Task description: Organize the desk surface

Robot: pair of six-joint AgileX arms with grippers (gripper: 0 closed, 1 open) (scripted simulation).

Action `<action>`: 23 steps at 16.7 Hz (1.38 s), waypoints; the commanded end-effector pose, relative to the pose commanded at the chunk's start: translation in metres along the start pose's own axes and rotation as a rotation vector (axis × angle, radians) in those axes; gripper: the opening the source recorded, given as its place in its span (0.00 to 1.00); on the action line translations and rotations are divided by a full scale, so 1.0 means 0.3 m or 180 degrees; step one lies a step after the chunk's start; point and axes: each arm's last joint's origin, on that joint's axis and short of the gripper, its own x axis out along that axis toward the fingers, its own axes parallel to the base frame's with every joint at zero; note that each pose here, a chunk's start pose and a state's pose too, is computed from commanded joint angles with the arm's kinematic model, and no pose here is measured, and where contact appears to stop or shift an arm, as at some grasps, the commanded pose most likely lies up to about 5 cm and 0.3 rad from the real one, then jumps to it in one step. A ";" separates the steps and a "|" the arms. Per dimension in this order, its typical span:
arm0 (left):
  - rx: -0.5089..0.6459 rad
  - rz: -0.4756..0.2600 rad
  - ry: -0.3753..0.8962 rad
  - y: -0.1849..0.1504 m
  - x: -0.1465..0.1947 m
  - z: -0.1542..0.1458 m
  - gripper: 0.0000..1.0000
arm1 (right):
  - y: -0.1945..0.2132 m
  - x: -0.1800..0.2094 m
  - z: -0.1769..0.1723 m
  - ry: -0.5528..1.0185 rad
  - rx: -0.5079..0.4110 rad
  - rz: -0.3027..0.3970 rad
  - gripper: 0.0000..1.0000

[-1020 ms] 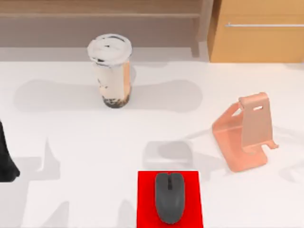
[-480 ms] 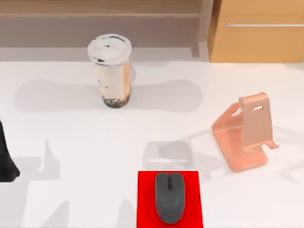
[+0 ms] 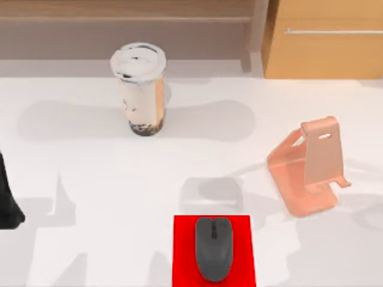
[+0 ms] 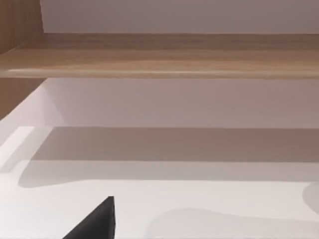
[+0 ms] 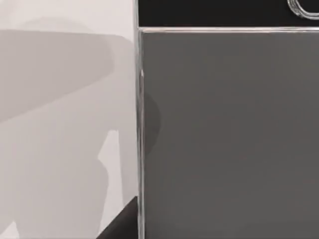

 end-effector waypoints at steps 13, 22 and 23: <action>0.0000 0.0000 0.0000 0.000 0.000 0.000 1.00 | 0.528 -0.310 -0.199 -0.2534 -0.0433 0.1076 0.00; 0.0000 0.0000 0.0000 0.000 0.000 0.000 1.00 | 0.517 -0.359 -0.198 -0.2739 -0.0231 0.1204 0.00; 0.0000 0.0000 0.0000 0.000 0.000 0.000 1.00 | 0.508 -0.386 -0.193 -0.2846 -0.0132 0.1258 0.00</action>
